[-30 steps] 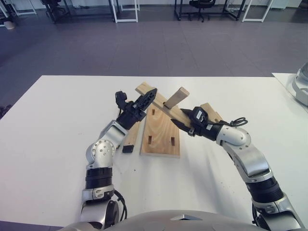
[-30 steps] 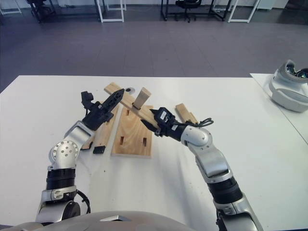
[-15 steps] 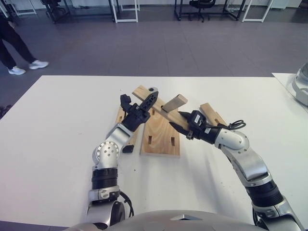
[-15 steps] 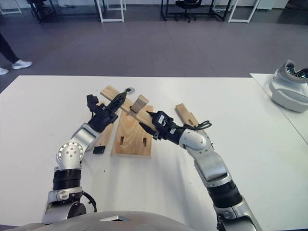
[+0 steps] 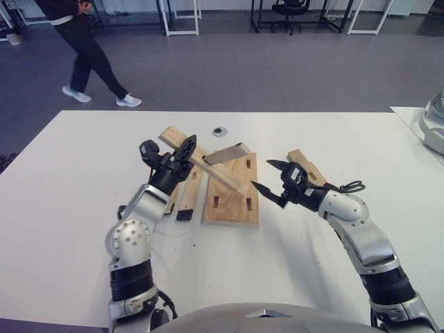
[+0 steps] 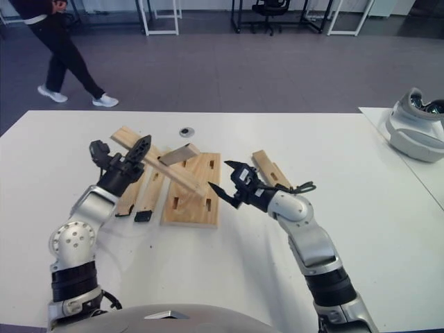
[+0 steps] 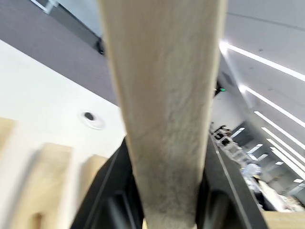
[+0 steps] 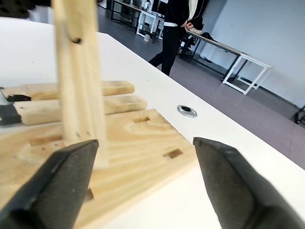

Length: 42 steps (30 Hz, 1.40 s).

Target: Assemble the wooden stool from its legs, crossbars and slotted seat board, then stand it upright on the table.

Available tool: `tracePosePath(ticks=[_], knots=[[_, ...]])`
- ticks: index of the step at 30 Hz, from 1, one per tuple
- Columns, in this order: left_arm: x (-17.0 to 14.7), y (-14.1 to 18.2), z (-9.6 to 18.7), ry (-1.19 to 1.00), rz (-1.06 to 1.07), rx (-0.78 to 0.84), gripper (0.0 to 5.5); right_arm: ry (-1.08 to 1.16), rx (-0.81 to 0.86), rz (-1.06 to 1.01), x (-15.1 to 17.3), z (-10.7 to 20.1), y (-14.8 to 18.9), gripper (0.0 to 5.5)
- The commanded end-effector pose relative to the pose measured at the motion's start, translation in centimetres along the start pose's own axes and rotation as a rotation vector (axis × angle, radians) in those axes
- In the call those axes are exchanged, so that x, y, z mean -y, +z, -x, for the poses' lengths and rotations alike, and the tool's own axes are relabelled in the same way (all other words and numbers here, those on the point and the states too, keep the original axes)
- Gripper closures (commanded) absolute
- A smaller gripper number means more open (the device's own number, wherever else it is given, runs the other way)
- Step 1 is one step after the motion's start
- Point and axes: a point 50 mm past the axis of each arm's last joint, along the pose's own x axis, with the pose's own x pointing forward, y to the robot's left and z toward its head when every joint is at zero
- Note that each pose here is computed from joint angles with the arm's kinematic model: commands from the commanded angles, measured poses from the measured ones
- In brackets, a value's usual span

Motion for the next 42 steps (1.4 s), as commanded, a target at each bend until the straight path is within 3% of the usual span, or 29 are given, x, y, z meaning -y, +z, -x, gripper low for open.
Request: tracePosePath(ticks=[1, 8, 17, 25, 29, 35, 42], knots=[[0.1, 1.8, 2.2, 0.153, -0.132, 0.007, 4.49, -0.085, -0.056, -0.026, 0.5, 1.3, -1.2, 1.81], [-0.7, 2.0, 3.8, 0.324, -0.17, -0.04, 4.49, -0.142, -0.082, -0.061, -0.1, 1.6, -2.3, 1.81], [0.1, 1.4, 3.4, 0.322, -0.065, -0.044, 4.49, -0.144, -0.09, -0.078, -1.0, 1.2, -2.8, 1.81], [1.0, 0.8, 3.1, 0.397, -0.296, -0.084, 4.49, -0.141, -0.077, -0.071, -1.0, 0.5, -2.4, 1.81], [1.9, 0.5, 2.4, 0.376, -0.417, -0.073, 4.49, -0.134, -0.226, -0.012, -1.0, 0.7, -5.0, 1.81], [2.3, -1.5, 1.5, 0.291, -0.575, -0.087, 4.49, -0.095, -0.243, -0.005, -0.8, 0.3, -5.3, 1.81], [1.7, -5.8, 1.7, 0.171, -0.651, -0.216, 4.49, -0.08, -0.251, 0.011, 0.1, 0.4, -5.3, 1.81]])
